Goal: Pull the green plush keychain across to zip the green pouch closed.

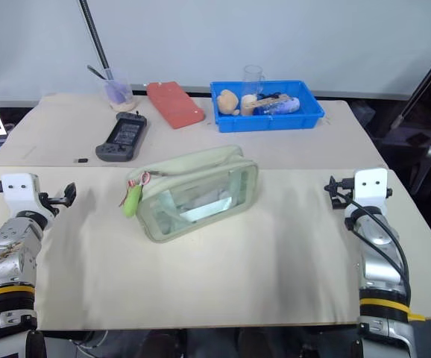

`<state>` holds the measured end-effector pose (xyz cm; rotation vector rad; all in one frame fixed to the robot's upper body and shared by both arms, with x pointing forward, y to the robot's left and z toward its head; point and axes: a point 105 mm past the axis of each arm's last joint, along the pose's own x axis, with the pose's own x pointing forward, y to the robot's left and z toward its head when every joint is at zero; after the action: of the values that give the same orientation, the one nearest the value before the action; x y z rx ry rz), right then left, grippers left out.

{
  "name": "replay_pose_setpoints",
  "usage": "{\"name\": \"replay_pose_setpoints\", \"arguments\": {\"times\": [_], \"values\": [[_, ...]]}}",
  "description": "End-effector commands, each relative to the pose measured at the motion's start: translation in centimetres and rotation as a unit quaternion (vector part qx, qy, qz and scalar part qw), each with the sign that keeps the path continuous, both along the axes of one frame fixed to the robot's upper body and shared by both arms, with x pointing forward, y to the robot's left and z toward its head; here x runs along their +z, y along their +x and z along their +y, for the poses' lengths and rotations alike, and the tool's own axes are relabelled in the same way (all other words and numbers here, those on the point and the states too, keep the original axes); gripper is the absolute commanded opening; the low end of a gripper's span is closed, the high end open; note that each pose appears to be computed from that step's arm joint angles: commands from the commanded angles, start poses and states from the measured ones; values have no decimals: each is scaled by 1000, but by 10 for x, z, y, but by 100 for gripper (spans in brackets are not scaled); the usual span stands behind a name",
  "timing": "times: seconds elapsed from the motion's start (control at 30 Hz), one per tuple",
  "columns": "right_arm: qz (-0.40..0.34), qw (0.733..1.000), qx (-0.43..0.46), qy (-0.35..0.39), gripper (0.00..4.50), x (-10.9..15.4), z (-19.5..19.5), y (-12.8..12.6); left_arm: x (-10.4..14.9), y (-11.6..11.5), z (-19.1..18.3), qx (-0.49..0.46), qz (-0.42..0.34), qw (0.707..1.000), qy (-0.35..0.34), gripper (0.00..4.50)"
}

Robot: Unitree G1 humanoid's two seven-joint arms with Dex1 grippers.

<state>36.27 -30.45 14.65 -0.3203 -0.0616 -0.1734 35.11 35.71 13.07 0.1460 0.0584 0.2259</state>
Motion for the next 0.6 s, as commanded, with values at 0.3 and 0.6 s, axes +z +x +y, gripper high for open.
{"name": "replay_pose_setpoints", "arguments": {"times": [0.3, 0.6], "values": [[-36, 990, 134, -25, 447, 62, 19, 5, 109, -4, -28, -121, -98, 987, 42, 450], [-26, 904, 426, -39, 447, 137, 101, -28, 196, -35, -193, -469, -73, 872, 119, 450]]}}
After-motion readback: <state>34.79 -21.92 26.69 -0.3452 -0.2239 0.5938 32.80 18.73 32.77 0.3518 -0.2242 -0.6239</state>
